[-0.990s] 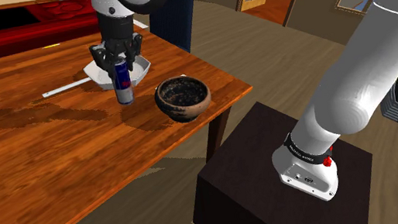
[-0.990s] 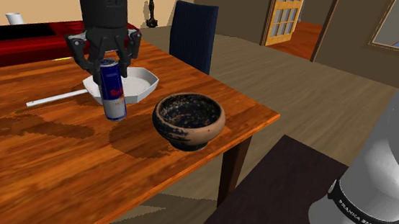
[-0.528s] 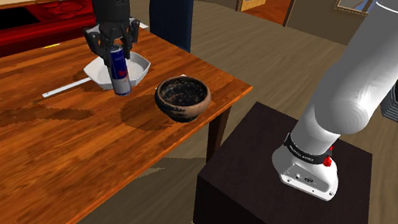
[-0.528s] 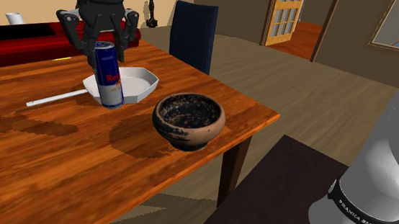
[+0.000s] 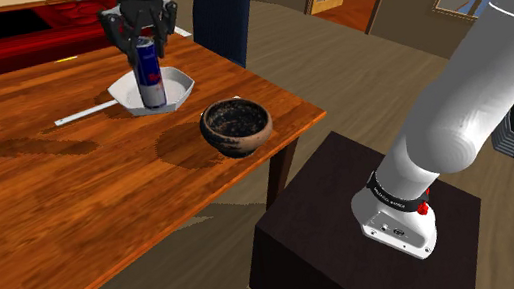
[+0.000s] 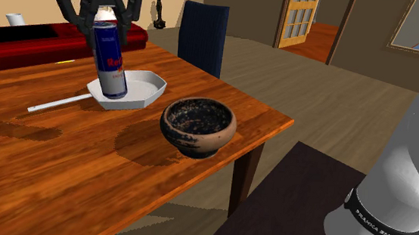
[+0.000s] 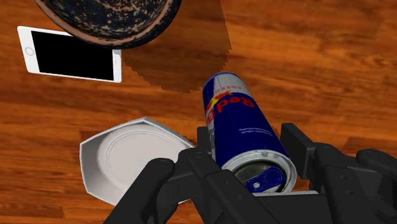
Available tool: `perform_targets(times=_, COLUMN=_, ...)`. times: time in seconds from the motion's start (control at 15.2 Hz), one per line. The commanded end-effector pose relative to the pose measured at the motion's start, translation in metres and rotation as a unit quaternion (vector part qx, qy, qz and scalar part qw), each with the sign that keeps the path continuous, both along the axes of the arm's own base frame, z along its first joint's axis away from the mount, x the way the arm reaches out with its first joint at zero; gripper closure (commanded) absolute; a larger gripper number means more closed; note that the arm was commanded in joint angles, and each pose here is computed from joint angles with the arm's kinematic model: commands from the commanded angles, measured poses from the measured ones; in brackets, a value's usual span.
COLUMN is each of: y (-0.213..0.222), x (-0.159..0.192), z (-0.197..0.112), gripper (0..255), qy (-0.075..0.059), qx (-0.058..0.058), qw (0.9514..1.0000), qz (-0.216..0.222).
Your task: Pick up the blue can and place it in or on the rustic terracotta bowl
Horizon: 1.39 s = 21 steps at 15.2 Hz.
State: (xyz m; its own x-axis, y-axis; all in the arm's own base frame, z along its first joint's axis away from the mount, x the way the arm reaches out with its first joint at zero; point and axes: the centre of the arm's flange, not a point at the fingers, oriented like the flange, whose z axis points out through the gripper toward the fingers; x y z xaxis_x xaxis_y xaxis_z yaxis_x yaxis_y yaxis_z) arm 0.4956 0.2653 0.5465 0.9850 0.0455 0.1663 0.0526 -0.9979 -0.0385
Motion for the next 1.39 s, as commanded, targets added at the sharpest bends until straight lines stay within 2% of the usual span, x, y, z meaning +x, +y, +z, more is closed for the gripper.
perform_targets(times=0.0, y=0.0, x=0.001, z=0.011, gripper=255, qy=0.0, qx=0.0, qw=1.0, qz=0.0)
perform_targets(times=0.13, y=0.0, x=0.001, z=0.017, gripper=255, qy=0.0, qx=0.0, qw=1.0, qz=0.0)
perform_targets(times=1.06, y=-0.134, x=-0.126, z=0.059, gripper=255, qy=0.0, qx=0.0, qw=1.0, qz=0.0)
perform_targets(times=1.32, y=-0.134, x=-0.126, z=0.038, gripper=255, qy=0.0, qx=0.0, qw=1.0, qz=0.0)
